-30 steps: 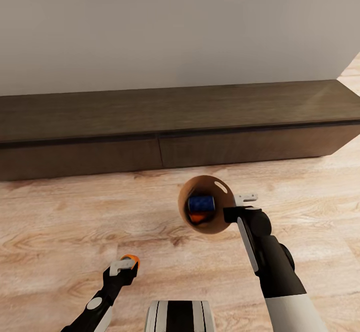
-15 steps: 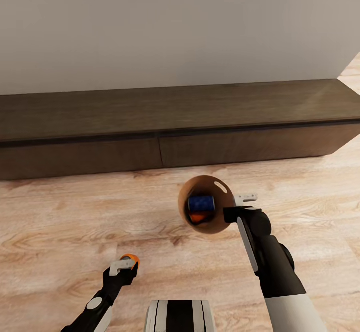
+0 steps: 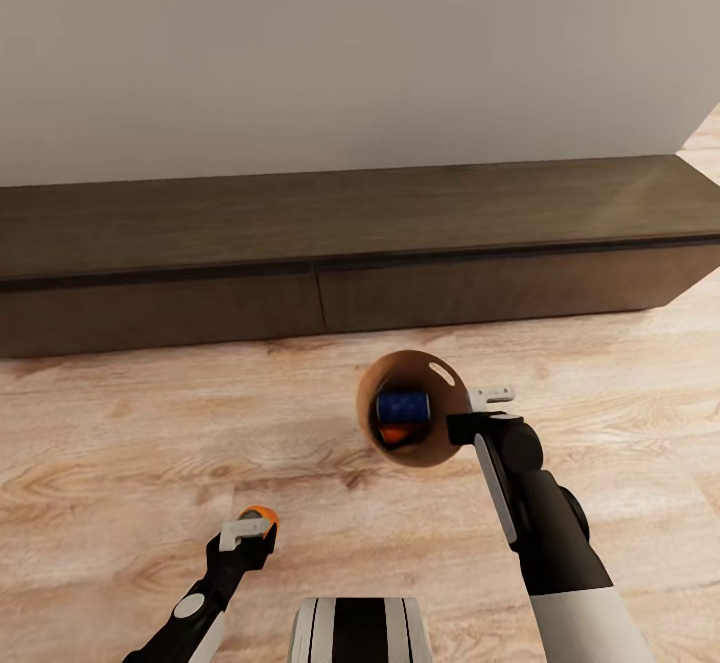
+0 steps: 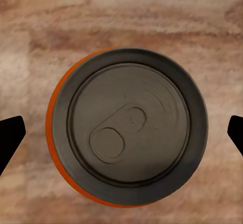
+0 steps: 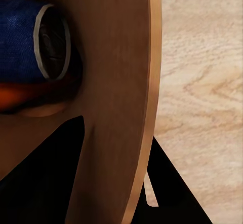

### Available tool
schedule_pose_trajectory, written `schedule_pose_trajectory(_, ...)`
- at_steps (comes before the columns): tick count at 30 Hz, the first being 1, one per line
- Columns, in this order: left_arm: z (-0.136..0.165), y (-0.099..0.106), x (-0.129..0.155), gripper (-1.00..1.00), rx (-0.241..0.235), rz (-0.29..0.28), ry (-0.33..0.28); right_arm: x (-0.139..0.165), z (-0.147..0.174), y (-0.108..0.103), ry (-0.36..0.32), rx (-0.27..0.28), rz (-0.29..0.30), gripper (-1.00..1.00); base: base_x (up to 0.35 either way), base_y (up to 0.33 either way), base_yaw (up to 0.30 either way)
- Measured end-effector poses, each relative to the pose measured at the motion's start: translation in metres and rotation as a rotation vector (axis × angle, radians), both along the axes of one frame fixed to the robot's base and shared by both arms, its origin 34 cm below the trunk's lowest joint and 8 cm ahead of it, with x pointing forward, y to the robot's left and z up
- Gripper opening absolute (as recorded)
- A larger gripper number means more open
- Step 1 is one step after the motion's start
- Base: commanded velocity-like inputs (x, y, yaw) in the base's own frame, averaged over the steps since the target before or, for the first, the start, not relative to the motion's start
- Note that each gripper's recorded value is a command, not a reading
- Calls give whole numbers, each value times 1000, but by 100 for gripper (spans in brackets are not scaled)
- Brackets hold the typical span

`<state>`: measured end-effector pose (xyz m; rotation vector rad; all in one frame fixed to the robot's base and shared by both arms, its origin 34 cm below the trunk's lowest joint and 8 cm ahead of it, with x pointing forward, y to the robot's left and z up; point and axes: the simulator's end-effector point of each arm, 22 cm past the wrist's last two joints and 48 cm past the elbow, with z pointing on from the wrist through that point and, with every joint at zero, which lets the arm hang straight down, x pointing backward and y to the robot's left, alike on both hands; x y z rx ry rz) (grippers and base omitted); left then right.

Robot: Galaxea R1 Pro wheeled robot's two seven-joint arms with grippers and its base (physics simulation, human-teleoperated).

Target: Put the three can of soda from the living room inside the tash can in the kitchen.

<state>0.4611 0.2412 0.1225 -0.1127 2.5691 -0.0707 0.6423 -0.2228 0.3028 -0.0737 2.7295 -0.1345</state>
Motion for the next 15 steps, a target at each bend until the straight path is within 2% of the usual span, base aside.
schedule_pose_trajectory(9,0,0,0,100,1,-1,0,0,0,0,0,-1,0,-100,0,0,0)
schedule_pose_trajectory(10,0,0,0,-100,1,-1,0,0,0,0,0,0,0,-100,0,0,0)
schedule_pose_trajectory(15,0,0,0,-100,0,-2,-1,0,0,0,-1,-1,0,-100,0,0,0)
